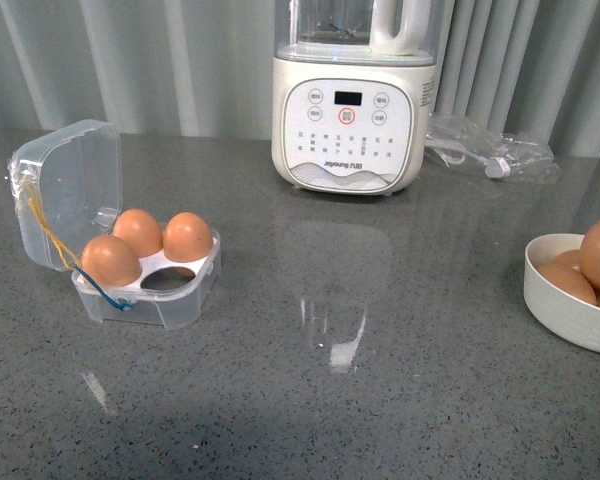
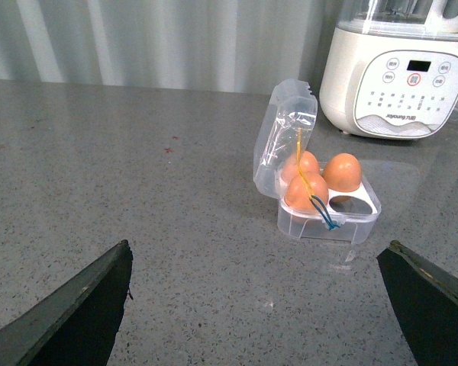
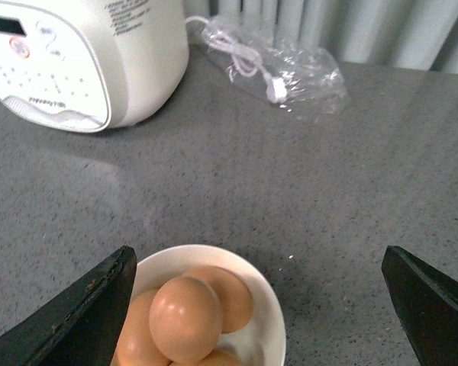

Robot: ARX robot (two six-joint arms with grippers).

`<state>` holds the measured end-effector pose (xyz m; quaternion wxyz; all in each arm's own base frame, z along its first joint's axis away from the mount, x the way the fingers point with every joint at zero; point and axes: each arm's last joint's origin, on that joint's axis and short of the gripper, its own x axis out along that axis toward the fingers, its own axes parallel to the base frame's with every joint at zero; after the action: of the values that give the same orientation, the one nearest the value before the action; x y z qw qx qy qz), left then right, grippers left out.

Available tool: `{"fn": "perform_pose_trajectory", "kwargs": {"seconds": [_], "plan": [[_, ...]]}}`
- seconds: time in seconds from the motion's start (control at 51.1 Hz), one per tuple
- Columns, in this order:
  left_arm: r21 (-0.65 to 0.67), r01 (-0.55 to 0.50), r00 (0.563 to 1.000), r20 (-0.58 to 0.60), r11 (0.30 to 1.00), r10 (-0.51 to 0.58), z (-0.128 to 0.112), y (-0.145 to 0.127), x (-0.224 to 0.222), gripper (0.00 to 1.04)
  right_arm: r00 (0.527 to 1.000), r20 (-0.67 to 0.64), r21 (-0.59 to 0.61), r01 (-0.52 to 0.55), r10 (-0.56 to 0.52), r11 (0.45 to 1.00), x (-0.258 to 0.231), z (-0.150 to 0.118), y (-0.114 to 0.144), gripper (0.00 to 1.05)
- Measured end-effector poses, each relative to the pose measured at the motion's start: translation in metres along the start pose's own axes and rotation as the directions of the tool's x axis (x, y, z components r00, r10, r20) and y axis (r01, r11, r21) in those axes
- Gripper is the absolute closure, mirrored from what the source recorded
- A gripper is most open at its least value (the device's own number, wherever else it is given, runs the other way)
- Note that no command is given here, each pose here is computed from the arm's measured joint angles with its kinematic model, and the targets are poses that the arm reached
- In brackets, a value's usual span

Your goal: Put egg into box

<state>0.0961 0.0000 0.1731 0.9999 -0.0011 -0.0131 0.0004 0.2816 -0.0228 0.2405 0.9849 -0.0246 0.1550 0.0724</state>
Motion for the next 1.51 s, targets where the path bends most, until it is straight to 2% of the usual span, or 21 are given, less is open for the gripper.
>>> {"fn": "perform_pose_trajectory", "kwargs": {"seconds": [0.215,0.49,1.508], "plan": [[0.0,0.0,1.0,0.0,1.0,0.0,0.0,0.0,0.0,0.07,0.995,-0.033,-0.062,-0.099,0.097,0.993,0.006,-0.007,0.003,0.07],[0.0,0.0,1.0,0.0,1.0,0.0,0.0,0.0,0.0,0.07,0.986,-0.067,-0.024,-0.157,0.155,0.987,0.022,-0.026,0.002,0.07],[0.0,0.0,1.0,0.0,1.0,0.0,0.0,0.0,0.0,0.07,0.968,-0.189,0.057,-0.159,0.167,0.986,0.039,-0.057,-0.004,0.07]]}}
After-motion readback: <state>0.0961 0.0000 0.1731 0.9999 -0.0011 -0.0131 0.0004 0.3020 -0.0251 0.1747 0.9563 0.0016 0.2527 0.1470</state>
